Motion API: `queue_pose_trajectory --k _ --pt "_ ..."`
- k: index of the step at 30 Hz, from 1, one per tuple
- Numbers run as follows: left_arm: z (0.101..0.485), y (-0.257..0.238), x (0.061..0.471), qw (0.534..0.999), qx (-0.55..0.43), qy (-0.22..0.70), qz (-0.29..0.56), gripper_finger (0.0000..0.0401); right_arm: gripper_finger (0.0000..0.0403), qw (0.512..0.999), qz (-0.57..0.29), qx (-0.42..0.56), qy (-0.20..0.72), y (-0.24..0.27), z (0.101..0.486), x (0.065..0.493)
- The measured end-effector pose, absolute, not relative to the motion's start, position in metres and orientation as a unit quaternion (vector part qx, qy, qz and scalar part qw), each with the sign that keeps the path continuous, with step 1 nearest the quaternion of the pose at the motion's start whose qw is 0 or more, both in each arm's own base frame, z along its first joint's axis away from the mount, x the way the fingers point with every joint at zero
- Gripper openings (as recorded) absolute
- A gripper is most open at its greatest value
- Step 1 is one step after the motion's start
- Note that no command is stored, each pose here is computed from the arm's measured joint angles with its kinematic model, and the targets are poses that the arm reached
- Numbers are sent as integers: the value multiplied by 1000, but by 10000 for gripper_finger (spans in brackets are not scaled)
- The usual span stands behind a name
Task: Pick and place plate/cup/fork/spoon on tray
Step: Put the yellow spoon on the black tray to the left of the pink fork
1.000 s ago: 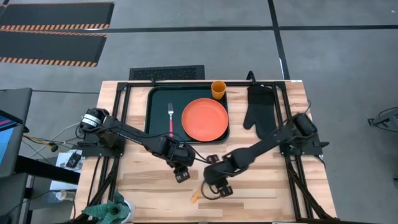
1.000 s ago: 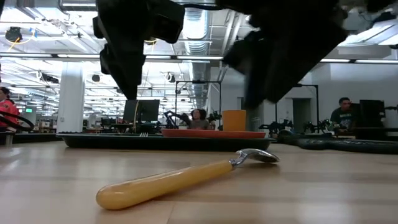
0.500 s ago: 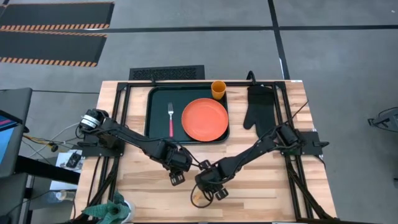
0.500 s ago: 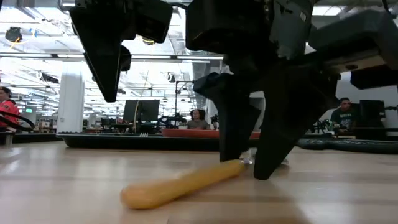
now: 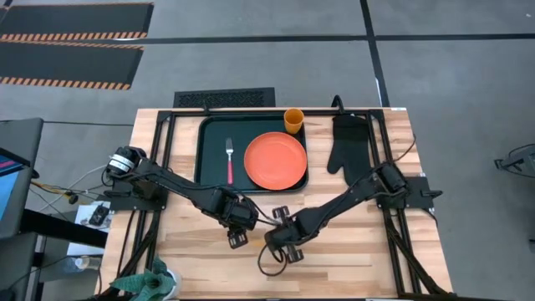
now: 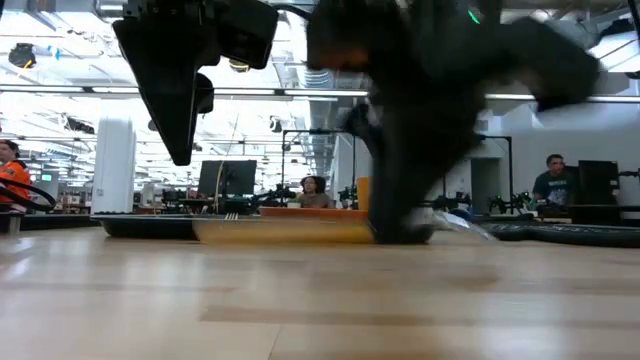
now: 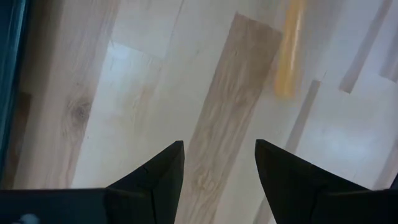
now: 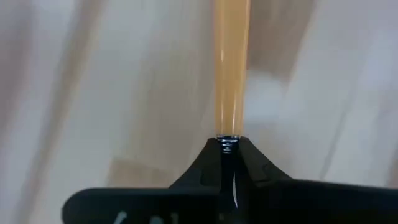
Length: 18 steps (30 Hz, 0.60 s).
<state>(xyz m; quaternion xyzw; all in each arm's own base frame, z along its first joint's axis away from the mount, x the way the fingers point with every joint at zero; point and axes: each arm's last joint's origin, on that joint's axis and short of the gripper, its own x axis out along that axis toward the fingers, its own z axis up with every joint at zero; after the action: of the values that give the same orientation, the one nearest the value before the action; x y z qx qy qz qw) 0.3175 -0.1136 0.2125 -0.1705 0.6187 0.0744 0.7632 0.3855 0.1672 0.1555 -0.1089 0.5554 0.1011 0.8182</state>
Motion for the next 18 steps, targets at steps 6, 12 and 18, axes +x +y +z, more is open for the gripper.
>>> queue_pose_trajectory --k 6,12,18 --pt "219 -112 314 766 -158 620 63 184 13 864 81 -70 492 162 218 374" --pt "237 -106 303 783 -141 601 79 184 12 877 24 -60 476 146 278 336" --pt "265 -97 297 821 -168 537 100 184 14 896 7 -32 442 142 324 296"
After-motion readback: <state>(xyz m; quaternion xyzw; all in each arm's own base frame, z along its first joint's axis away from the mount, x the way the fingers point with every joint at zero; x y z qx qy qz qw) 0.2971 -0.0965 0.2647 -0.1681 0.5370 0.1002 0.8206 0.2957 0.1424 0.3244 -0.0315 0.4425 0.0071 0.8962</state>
